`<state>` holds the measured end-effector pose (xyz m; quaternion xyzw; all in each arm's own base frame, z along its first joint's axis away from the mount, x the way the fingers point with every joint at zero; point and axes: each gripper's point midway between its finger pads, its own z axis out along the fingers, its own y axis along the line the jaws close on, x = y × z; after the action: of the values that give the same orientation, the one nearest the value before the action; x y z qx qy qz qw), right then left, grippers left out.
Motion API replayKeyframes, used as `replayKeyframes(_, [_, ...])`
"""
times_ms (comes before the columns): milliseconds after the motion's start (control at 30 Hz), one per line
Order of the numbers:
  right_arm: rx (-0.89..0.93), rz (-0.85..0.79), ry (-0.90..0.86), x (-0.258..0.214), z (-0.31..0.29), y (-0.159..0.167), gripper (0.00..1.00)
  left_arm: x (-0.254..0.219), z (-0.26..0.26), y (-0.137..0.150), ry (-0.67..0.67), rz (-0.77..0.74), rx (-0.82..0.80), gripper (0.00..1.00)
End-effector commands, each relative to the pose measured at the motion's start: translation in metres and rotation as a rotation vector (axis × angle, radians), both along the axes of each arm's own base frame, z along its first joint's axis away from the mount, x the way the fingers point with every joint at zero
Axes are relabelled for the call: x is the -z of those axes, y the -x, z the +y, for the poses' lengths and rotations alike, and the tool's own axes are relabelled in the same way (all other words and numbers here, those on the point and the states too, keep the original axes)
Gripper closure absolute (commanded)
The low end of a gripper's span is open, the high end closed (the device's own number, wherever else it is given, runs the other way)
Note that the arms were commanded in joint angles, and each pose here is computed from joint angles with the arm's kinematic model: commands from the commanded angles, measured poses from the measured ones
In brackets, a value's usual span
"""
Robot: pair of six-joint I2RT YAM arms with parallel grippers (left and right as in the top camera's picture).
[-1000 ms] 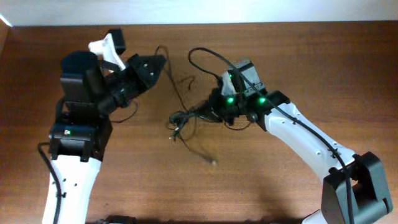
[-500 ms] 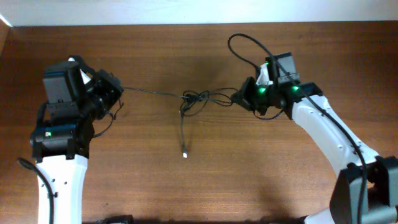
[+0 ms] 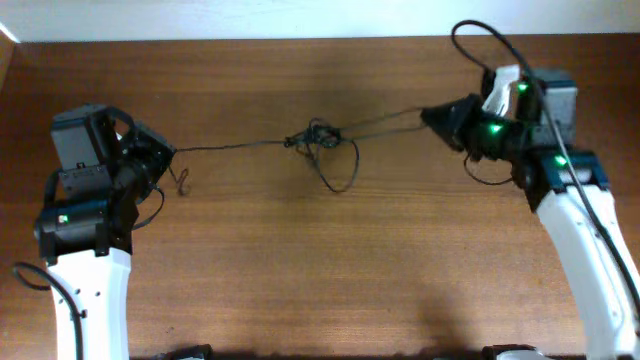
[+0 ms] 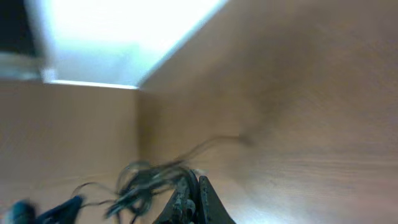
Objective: Untangle cables
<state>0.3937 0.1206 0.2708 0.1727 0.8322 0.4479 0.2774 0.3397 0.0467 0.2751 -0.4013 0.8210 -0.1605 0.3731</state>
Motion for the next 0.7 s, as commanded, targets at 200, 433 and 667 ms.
replayKeyframes(200, [-0.015, -0.41, -0.099, -0.138, -0.001, 0.035, 0.96, -0.006, 0.02, 0.007, -0.068, -0.001, -0.066, 0.84])
replayKeyframes(433, [-0.064, -0.395, -0.143, -0.144, 0.006, 0.043, 0.96, -0.008, -0.008, 0.003, 0.041, -0.022, 0.057, 0.54])
replayKeyframes(667, [-0.122, -0.383, -0.177, -0.147, 0.026, 0.052, 0.96, -0.036, -0.065, -0.003, 0.121, -0.171, 0.427, 0.39])
